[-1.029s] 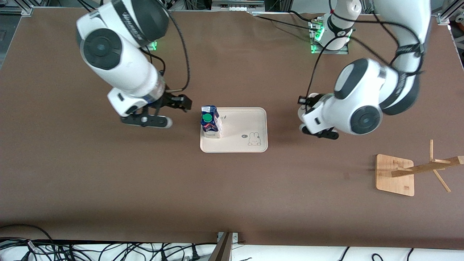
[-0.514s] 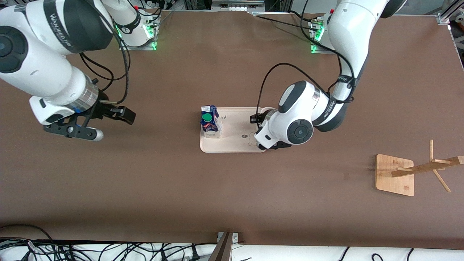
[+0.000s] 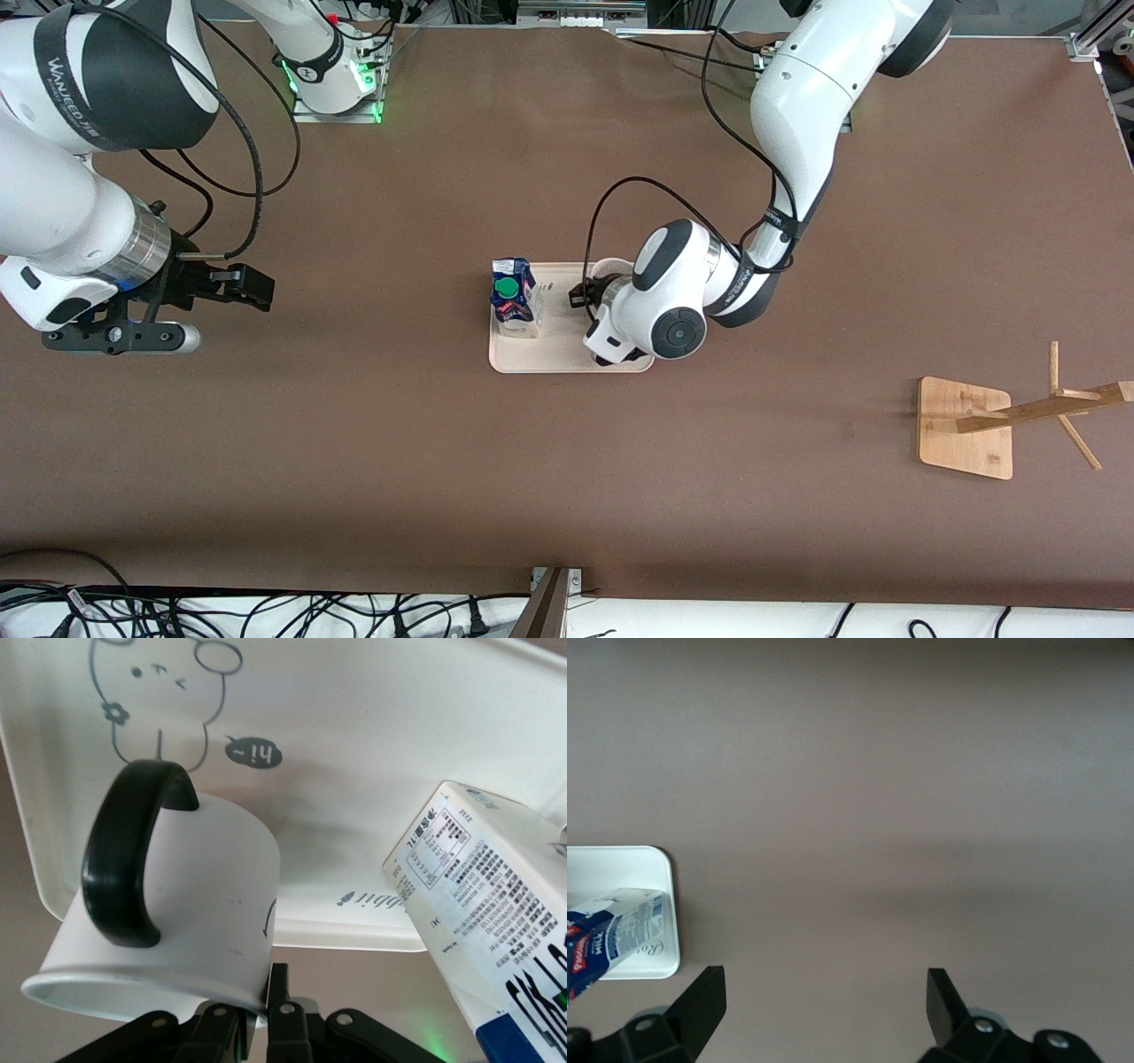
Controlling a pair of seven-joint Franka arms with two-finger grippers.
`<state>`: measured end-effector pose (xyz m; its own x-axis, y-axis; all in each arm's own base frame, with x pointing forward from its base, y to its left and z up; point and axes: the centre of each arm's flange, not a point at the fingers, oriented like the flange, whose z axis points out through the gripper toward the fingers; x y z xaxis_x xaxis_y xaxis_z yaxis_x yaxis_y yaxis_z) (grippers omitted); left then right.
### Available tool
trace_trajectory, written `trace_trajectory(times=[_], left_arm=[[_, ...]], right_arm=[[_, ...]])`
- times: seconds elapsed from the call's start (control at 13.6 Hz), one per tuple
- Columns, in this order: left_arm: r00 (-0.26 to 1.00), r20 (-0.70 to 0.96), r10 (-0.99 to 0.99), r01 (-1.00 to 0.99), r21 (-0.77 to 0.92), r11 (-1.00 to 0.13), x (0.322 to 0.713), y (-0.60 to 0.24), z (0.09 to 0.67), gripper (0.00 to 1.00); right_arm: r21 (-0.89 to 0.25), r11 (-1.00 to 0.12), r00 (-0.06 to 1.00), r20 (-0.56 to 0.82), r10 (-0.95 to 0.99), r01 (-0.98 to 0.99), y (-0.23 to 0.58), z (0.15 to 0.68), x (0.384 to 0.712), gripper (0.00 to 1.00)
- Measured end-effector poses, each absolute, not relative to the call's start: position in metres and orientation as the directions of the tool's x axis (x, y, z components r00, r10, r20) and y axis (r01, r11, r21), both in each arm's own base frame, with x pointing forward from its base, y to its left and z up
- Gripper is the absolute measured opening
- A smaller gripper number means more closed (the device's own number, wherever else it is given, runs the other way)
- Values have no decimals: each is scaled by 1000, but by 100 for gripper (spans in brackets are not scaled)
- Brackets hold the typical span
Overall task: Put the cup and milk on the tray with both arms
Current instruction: 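Lower the white mug onto the tray beside the carton with the left gripper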
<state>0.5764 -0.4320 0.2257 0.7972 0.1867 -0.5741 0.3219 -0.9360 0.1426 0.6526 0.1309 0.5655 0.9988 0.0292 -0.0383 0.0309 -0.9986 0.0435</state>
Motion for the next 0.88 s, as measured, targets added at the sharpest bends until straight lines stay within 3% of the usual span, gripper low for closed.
trace_trajectory(times=[0.15, 0.37, 0.73, 0.88], left_arm=[[800, -570, 189, 323, 142, -936, 577, -433, 222, 23], [805, -558, 203, 336, 147, -930, 586, -425, 224, 53], [842, -491, 223, 335, 152, -930, 622, -381, 288, 100], [888, -411, 205, 281, 133, -950, 631, -356, 340, 100]], right_arm=[[45, -997, 998, -39, 54, 55, 125, 566, 654, 100], [47, -997, 997, -39, 61, 63, 98, 566, 658, 100], [47, -998, 998, -43, 48, 50, 42, 567, 664, 100], [50, -997, 998, -34, 49, 51, 29, 572, 663, 100]])
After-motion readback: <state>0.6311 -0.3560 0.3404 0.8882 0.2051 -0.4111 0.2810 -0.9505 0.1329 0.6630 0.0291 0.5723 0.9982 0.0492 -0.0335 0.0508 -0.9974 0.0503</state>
